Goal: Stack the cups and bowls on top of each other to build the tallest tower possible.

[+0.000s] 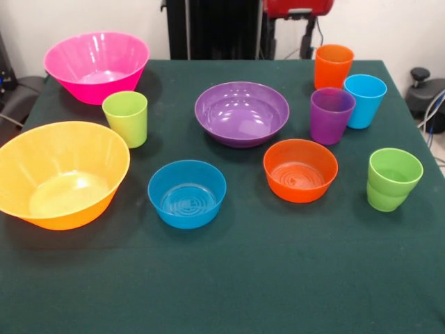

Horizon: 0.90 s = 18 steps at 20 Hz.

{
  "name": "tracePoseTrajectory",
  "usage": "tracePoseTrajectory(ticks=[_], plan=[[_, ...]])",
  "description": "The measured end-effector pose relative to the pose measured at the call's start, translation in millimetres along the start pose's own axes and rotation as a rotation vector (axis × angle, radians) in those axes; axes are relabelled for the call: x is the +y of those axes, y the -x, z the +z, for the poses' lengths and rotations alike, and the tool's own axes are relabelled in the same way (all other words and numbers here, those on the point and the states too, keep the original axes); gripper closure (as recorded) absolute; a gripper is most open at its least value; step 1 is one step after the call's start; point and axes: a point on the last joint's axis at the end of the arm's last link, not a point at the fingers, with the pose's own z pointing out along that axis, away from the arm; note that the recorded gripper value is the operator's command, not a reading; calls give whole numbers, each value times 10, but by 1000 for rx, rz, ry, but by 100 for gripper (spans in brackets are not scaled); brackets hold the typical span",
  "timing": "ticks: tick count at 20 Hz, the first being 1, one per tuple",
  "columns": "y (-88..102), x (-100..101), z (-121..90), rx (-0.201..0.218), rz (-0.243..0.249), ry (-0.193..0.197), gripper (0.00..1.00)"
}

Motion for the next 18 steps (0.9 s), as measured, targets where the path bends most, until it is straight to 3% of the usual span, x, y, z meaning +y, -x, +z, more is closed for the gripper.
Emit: tracePoseTrajectory(ticks=[4,9,18], plan=[[-76,-151,184,22,-23,3,0],[-215,-264,389,79,-32,29,0],[-265,-460,426,148,-18,67,0]])
